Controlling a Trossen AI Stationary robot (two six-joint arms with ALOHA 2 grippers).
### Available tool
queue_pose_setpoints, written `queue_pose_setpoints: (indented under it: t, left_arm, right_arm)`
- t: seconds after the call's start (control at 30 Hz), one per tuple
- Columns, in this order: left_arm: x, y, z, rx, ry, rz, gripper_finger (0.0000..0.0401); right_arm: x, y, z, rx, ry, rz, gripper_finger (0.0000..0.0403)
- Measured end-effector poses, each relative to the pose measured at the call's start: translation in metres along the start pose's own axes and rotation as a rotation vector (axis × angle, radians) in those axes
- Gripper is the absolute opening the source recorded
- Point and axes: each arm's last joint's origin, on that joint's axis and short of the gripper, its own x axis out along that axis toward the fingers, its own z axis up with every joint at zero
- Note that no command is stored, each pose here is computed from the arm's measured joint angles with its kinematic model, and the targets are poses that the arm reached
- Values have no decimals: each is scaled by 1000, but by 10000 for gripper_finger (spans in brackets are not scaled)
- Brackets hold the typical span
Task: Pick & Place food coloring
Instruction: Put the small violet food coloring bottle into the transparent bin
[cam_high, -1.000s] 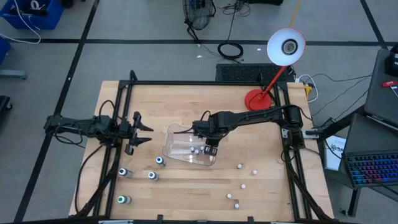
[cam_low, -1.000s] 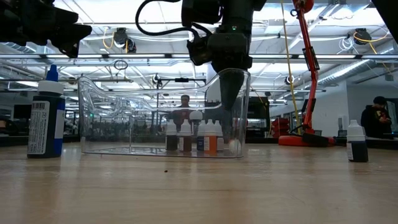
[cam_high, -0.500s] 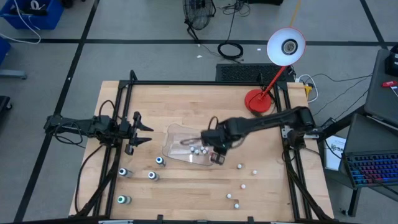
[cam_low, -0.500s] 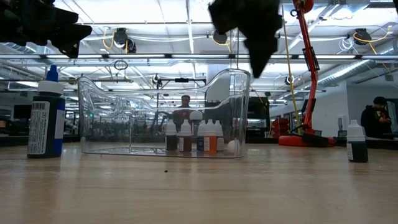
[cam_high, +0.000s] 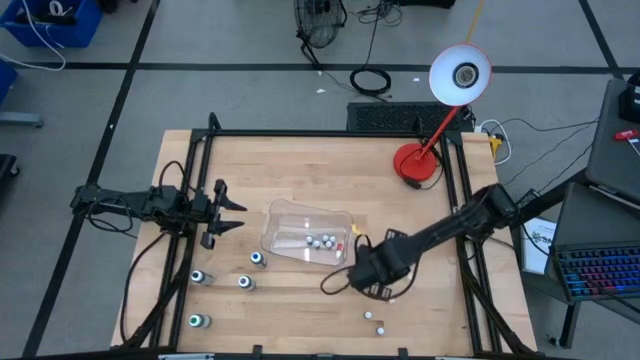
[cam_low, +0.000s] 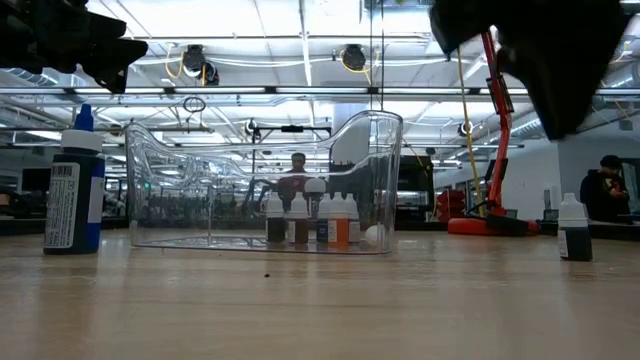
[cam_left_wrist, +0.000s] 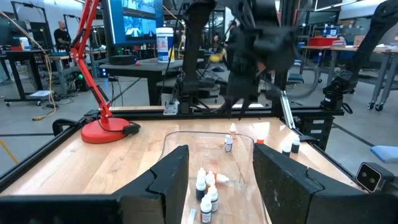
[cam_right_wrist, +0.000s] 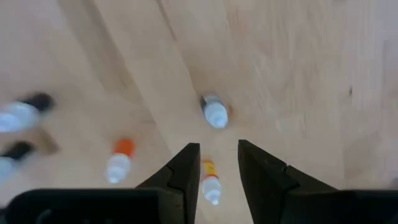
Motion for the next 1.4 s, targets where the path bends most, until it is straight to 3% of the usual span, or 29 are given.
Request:
queue_pose_setpoints:
  t: [0.23, 0.5, 0.7, 1.13, 1.4]
  left_arm:
    - [0, 0, 0, 0, 0, 0, 182]
    - [0, 0, 0, 0, 0, 0, 182]
    - [0, 0, 0, 0, 0, 0, 182]
    - [0, 0, 0, 0, 0, 0, 182]
    - [0, 0, 0, 0, 0, 0, 182]
  right_arm:
    - [37, -2, -7, 8, 30, -31, 150]
    - [45, -2, -8, -7, 29, -26, 192]
    - [45, 2, -3, -30, -36, -2, 195]
    - [79, -13, -4, -6, 4, -20, 189]
    - [82, -13, -2, -13, 3, 13, 185]
